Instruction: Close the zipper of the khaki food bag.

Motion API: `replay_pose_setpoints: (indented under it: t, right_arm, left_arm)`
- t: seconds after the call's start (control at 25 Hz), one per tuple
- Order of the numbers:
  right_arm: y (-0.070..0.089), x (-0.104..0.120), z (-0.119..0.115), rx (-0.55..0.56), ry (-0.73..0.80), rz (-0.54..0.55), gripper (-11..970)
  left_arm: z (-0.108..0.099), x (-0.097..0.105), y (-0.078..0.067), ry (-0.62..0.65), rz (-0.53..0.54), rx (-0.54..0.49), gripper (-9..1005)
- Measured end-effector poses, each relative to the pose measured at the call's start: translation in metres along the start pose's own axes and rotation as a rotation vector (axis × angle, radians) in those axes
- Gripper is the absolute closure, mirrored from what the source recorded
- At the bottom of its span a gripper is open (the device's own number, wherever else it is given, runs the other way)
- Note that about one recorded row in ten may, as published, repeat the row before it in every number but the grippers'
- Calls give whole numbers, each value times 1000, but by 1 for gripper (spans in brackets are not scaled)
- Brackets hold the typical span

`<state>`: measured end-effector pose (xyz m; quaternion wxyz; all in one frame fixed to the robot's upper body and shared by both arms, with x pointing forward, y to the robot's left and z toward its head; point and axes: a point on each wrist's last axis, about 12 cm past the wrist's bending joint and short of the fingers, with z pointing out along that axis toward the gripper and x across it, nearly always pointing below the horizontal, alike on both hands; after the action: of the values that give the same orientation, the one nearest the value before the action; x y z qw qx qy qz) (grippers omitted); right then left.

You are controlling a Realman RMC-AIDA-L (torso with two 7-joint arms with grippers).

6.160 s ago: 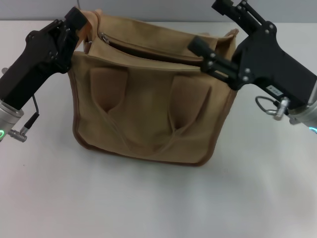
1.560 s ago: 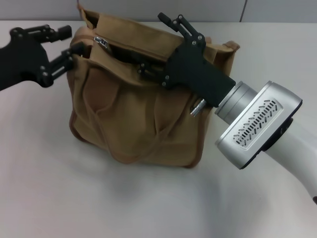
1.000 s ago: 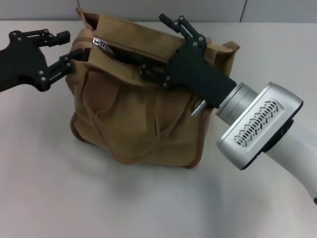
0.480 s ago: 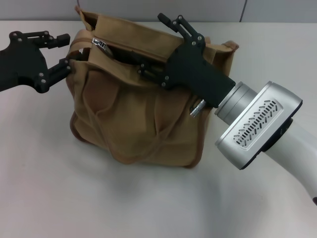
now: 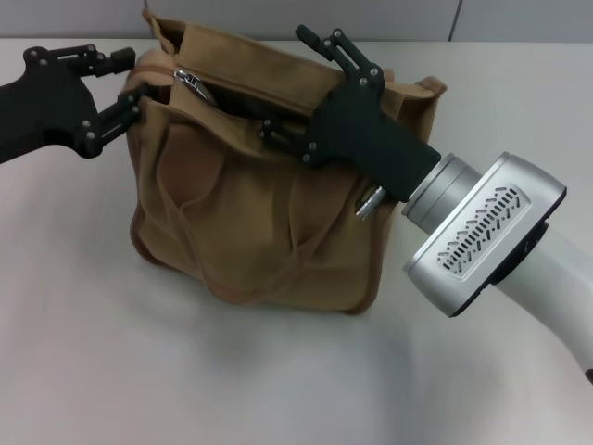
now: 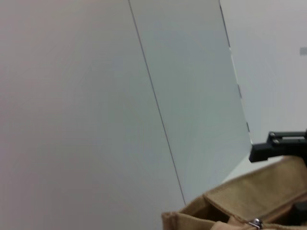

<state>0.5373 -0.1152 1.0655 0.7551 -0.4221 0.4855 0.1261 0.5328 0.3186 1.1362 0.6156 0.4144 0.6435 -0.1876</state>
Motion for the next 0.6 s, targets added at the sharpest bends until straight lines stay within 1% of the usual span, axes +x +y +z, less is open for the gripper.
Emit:
replay_pose_setpoints:
  t: [0.12, 0.44, 0.6]
  right_arm:
    - [-1, 0, 1, -1, 0, 20, 134]
    - [-2, 0, 1, -1, -1, 23, 133]
    - [-2, 1, 1, -1, 0, 22, 133]
  left_arm:
    - [1, 1, 1, -10, -8, -16, 601]
    - [6, 5, -4, -4, -29, -2, 603]
    - [7, 5, -5, -62, -75, -26, 604]
